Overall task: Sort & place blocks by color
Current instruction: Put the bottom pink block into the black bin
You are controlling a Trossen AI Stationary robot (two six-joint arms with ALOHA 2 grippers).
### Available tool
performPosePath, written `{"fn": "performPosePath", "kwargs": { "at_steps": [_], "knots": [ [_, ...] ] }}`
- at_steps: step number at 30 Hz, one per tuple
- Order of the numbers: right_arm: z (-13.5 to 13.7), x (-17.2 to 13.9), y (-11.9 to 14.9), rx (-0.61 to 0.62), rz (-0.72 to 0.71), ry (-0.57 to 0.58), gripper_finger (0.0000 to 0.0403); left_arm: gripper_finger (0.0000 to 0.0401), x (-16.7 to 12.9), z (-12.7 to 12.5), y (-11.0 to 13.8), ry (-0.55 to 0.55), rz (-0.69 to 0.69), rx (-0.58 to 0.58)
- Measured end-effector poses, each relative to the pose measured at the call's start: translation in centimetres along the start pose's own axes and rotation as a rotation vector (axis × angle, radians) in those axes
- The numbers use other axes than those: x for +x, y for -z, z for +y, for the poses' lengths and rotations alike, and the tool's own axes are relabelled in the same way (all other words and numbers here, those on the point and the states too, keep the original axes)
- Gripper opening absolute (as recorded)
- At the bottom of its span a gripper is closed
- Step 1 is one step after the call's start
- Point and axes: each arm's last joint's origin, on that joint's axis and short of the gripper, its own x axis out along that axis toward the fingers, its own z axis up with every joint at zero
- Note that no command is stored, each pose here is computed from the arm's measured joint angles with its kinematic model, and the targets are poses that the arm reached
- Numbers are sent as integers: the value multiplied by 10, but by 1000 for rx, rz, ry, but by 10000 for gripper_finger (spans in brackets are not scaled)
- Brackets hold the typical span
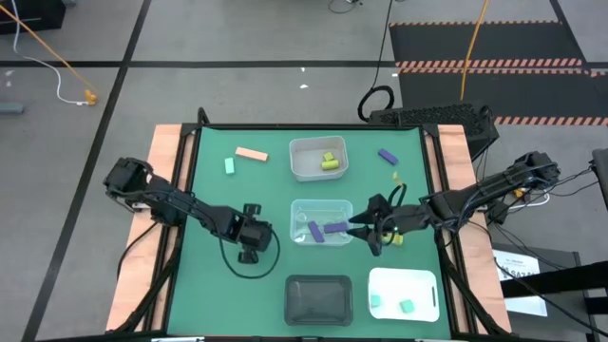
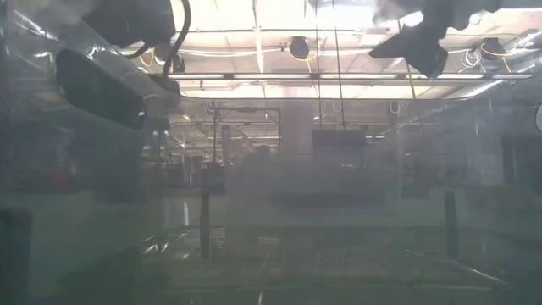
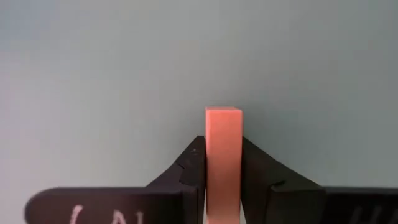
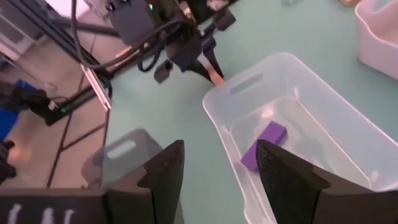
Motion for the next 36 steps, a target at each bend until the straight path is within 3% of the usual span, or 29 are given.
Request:
{"fn": "performPosePath", "kwargs": {
  "at_steps": [5, 9, 15, 21, 27, 36],
  "knots": [
    [2, 1, -8, 29, -61, -38, 189, 58, -22, 11, -3, 16, -88, -126],
    [-1, 2, -14, 2, -97, -33, 189, 63, -50, 26, -11, 32, -256, -244],
    [-11, 11, -25, -73, -180, 51, 189, 60, -100, 55, -23, 9, -639, -479],
    [-9, 34, -40, -145, -344, 2, 189, 60, -139, 71, -42, 72, -1046, -625],
    [-5, 55, -52, -177, -564, -93, 191, 60, -144, 67, -53, 115, -1183, -656],
    [-13, 79, -50, -136, -614, -148, 219, 60, -130, 62, -73, 139, -1294, -679]
  ]
}}
